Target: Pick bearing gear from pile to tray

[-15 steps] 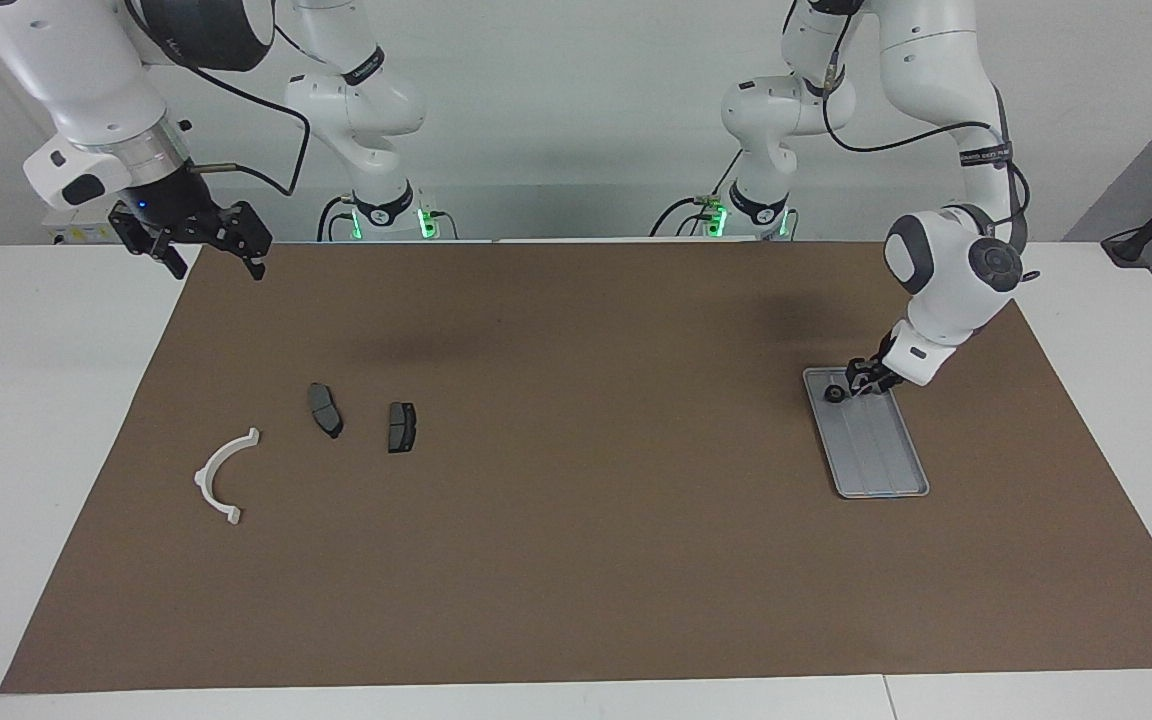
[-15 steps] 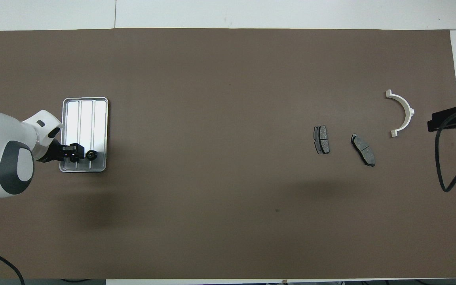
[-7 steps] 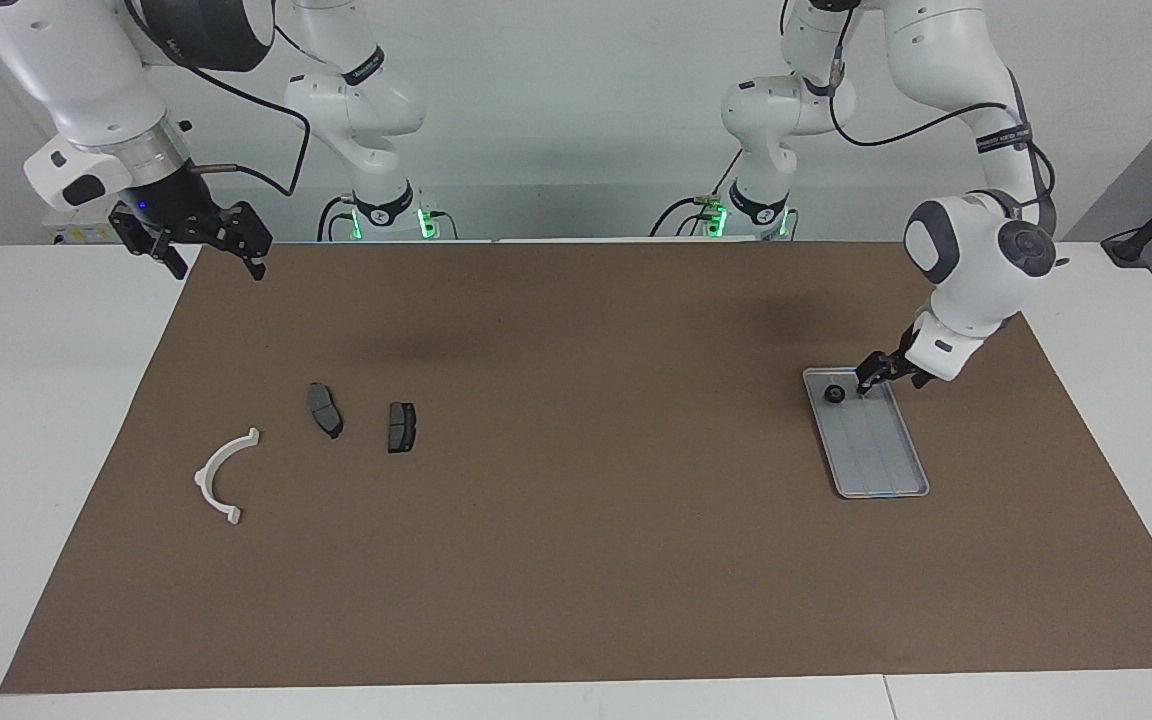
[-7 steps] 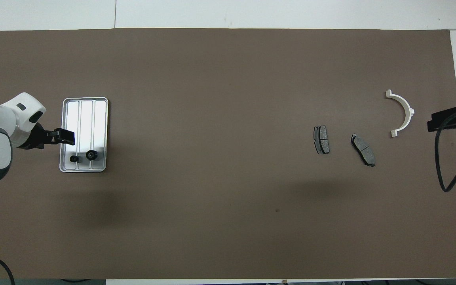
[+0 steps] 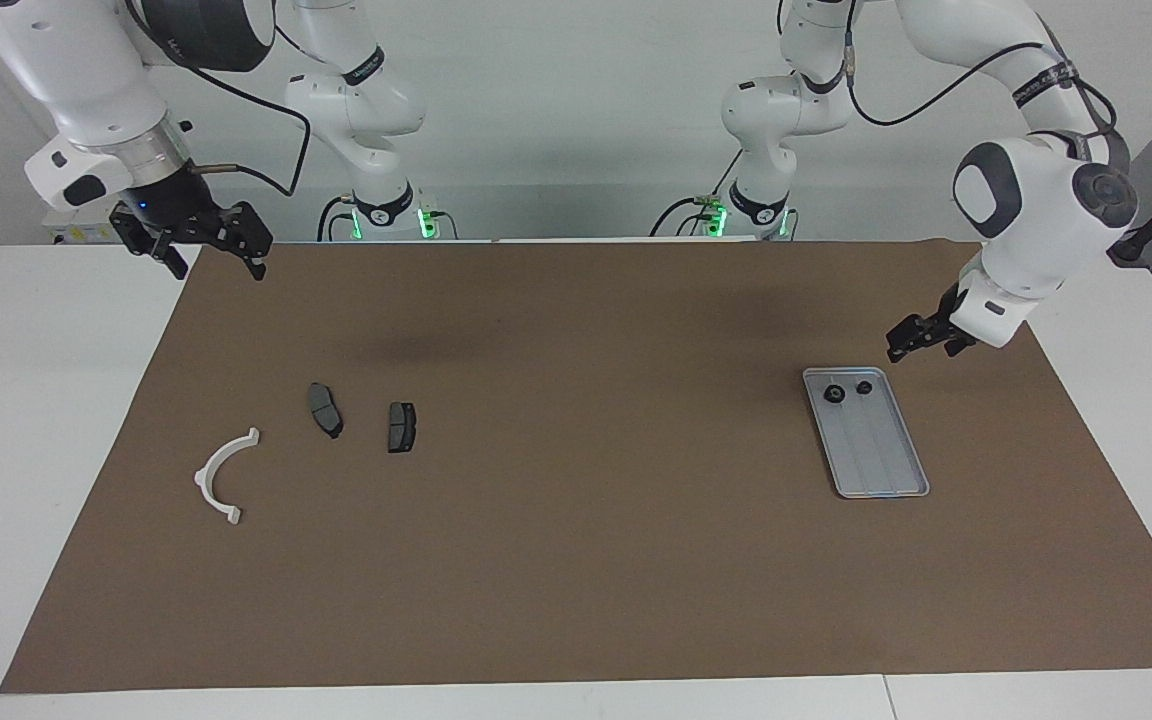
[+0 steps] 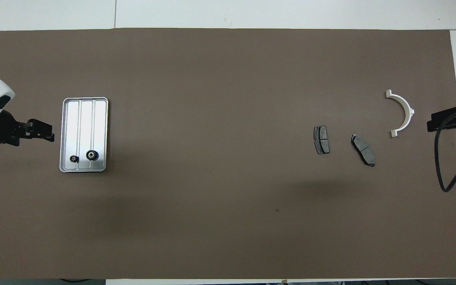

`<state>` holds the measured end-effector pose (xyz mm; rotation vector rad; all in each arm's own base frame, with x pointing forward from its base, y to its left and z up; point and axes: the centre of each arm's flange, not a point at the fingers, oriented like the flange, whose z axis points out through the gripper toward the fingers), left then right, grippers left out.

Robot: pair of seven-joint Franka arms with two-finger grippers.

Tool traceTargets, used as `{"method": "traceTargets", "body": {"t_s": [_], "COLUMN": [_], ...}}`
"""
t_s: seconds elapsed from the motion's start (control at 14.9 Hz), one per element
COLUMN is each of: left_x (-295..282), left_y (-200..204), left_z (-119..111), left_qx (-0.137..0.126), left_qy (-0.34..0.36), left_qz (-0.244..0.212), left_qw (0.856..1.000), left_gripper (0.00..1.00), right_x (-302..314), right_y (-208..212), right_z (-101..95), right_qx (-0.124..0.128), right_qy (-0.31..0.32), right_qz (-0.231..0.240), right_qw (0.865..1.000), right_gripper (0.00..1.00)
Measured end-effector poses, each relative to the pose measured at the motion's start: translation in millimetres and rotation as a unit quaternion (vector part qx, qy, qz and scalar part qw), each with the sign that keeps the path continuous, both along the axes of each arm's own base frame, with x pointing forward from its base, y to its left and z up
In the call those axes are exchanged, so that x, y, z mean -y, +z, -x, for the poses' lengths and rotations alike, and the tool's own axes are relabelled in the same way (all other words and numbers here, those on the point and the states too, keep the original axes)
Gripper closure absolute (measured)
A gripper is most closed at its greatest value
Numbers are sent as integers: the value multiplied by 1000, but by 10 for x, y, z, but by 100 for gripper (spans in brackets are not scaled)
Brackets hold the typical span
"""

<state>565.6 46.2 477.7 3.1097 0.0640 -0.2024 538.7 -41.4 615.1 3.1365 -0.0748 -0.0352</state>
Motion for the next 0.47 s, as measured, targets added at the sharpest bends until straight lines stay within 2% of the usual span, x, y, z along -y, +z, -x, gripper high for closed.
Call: {"method": "traceTargets", "body": {"t_s": [0.27,0.47], "left_x": [12,56], "left_y": [705,938], "left_z": [125,235], "left_qx": [7,12], "left_qy": [-2,-5], "left_qz": [1,2], "left_qw": [1000,1000], "left_gripper": [0,0], "right_x": [-1,-1], "right_y": [-1,-2], "right_z": [0,0], "right_qx": [0,0], "right_qy": [0,0], "right_qz": [0,0], "right_qw": [1000,1000], "right_gripper": [0,0]}}
